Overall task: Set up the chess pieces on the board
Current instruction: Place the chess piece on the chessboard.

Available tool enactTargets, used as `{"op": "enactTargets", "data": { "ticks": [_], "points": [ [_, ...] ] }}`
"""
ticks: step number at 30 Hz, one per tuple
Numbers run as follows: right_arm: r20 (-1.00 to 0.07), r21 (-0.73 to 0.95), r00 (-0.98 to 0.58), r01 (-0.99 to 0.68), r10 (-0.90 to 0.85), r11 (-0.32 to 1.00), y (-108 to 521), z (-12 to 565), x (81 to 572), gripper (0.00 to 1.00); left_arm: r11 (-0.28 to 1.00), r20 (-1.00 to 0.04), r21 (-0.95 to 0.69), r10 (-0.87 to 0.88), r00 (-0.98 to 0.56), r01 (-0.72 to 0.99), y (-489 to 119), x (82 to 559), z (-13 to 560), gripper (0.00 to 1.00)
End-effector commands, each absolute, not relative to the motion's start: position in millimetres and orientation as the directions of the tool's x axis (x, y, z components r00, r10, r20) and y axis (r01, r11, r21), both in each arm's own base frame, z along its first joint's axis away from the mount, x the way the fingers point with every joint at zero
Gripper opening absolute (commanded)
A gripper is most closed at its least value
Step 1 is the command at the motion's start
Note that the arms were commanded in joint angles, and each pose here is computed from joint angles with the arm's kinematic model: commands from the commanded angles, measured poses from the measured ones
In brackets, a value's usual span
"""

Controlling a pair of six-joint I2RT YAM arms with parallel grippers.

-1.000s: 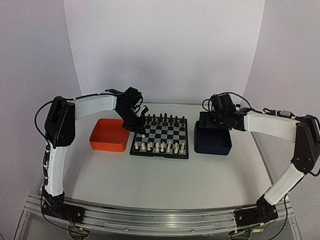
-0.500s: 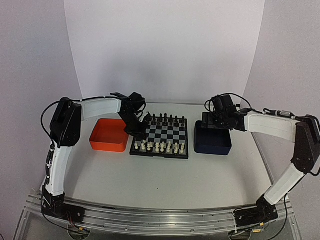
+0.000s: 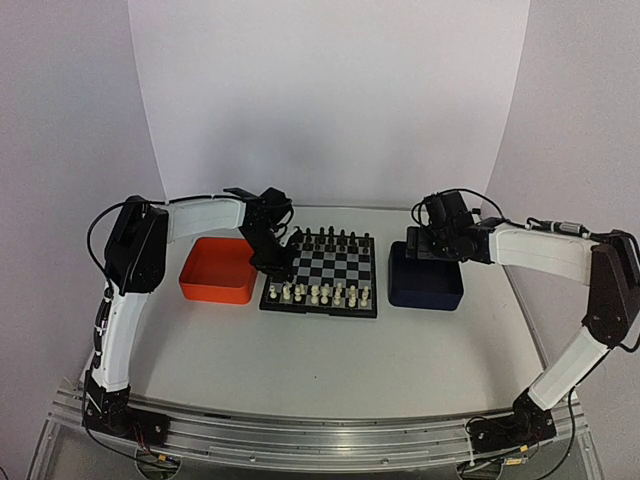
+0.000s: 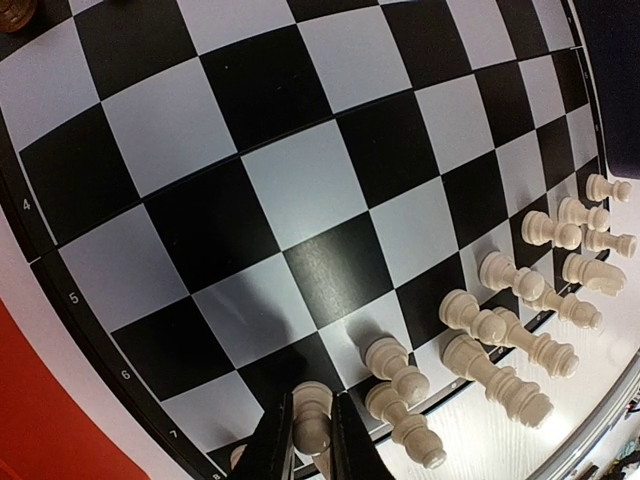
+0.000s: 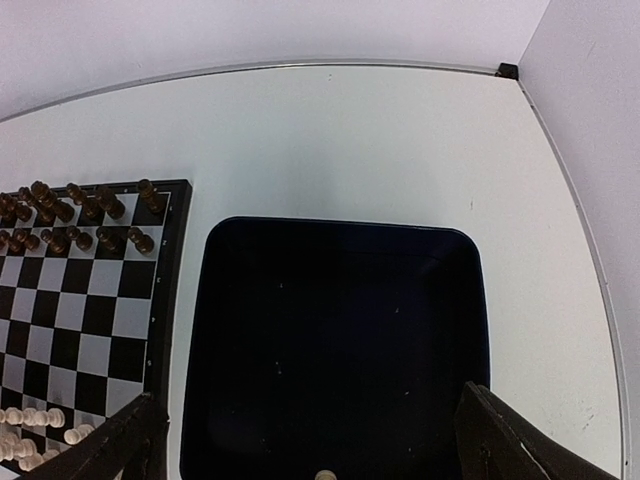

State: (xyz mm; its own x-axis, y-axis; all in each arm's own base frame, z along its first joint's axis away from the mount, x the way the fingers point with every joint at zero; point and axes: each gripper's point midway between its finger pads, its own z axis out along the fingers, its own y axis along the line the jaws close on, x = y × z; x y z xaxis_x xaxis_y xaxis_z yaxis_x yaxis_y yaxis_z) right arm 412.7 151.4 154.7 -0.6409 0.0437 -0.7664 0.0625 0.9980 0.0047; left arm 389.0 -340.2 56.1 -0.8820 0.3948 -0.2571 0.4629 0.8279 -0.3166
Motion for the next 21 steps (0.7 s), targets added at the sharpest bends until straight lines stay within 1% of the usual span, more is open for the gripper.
{"op": "enactTargets", "data": {
  "ticks": [1, 5, 12, 21],
  "points": [
    [-0.795, 0.015, -0.603, 0.099, 0.072, 0.995, 141, 172, 410, 0.98, 0.828, -0.289, -0.297, 0.397, -0.871, 0.476, -343, 396, 67, 0.16],
    [-0.797, 0.017, -0.599, 0.104, 0.076, 0.994, 139, 174, 408, 0.98, 0.827, -0.293, -0.299, 0.395, -0.871, 0.476, -344, 396, 69, 0.2],
    [-0.799, 0.025, -0.596, 0.105, 0.083, 0.994, 138, 176, 407, 0.98, 0.817, -0.309, -0.312, 0.396, -0.865, 0.485, -346, 395, 78, 0.31],
    [-0.802, 0.033, -0.59, 0.115, 0.095, 0.993, 135, 177, 402, 0.98, 0.816, -0.323, -0.309, 0.392, -0.862, 0.487, -346, 396, 85, 0.31]
  ]
}}
